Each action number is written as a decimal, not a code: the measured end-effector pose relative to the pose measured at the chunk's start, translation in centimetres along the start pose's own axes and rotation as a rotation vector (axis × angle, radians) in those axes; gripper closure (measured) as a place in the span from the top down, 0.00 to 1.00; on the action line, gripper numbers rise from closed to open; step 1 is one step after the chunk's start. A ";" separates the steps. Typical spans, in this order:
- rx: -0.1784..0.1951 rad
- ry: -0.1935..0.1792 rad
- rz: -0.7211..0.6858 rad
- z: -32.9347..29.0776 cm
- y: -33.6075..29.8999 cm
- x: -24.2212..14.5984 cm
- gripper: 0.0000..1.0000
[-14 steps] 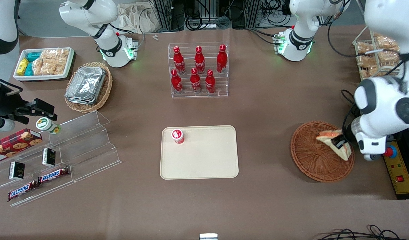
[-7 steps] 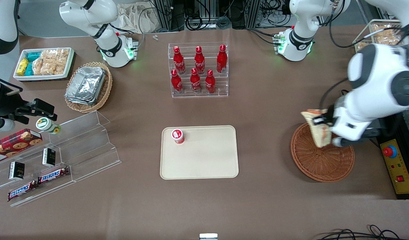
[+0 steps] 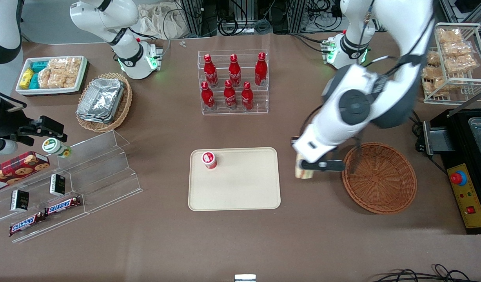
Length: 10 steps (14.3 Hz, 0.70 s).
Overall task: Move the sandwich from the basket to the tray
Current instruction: 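Lift the sandwich and carry it with the left gripper to the white tray, then lower the sandwich onto the tray and open the left gripper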
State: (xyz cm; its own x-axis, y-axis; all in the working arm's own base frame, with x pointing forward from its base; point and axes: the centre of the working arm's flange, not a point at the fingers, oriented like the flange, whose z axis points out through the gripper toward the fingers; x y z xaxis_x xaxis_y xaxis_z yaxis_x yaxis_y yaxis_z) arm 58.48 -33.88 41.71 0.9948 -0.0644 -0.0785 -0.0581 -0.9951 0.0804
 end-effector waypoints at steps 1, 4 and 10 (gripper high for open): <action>0.011 0.007 0.012 2.4 1.8 0.0 0.21; 0.038 0.013 0.024 10.2 5.6 0.3 0.21; 0.051 0.013 -0.053 18.8 6.5 2.4 0.21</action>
State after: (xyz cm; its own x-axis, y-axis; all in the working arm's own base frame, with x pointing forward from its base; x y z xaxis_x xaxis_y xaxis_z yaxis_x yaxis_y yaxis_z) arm 58.92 -41.95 23.40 0.9976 -0.0112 -0.0687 -0.0095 -0.9996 0.0258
